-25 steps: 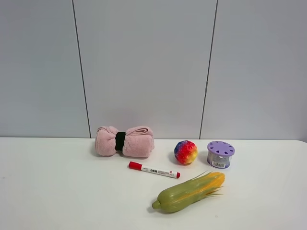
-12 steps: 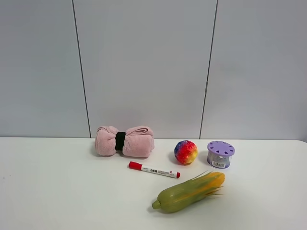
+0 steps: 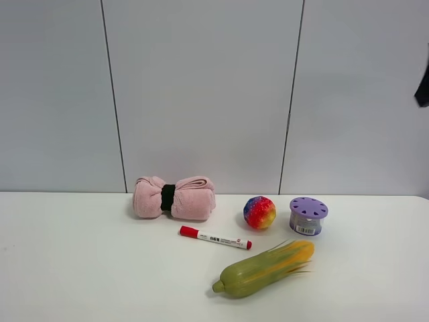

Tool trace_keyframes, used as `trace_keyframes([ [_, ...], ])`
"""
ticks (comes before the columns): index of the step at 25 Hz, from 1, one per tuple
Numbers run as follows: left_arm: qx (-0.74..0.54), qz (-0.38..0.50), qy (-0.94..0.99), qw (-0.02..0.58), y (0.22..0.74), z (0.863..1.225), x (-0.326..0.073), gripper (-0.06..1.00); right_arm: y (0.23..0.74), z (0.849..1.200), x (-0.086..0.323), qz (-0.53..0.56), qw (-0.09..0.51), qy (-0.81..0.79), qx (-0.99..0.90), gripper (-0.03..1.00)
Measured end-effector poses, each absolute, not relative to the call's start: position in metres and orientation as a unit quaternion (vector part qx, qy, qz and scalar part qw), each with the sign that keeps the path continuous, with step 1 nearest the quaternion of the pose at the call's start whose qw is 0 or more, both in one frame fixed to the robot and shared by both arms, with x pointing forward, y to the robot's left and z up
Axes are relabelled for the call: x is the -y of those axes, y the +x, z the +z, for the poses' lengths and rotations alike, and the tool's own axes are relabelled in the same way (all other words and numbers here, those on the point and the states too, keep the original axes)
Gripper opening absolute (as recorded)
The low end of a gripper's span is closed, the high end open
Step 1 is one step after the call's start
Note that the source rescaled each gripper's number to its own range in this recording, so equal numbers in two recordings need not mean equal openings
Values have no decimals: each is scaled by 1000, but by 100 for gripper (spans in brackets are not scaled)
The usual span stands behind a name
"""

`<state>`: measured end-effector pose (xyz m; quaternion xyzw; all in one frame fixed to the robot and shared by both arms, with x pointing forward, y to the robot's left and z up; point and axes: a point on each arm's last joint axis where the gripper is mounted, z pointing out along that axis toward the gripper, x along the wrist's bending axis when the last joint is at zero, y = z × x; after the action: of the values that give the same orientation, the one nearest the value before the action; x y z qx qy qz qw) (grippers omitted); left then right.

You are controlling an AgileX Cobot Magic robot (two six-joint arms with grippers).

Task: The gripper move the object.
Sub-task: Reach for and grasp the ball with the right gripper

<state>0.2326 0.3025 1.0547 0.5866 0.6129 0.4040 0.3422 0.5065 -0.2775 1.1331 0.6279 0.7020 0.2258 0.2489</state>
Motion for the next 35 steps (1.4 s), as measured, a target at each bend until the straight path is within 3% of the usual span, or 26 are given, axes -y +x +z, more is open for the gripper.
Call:
trace_keyframes([
  [8, -613, 404, 587, 342, 233, 1055, -302, 100, 567, 1063, 184, 257, 200, 550, -769, 100],
  [19, -613, 404, 587, 342, 233, 1055, -302, 100, 638, 1008, 115, 222, 151, 586, -764, 100],
  [27, -613, 404, 587, 342, 233, 1055, -302, 100, 654, 966, 109, 157, 150, 624, -750, 100],
  [35, -613, 404, 587, 342, 233, 1055, -302, 100, 664, 943, 103, 180, 154, 621, -748, 100],
])
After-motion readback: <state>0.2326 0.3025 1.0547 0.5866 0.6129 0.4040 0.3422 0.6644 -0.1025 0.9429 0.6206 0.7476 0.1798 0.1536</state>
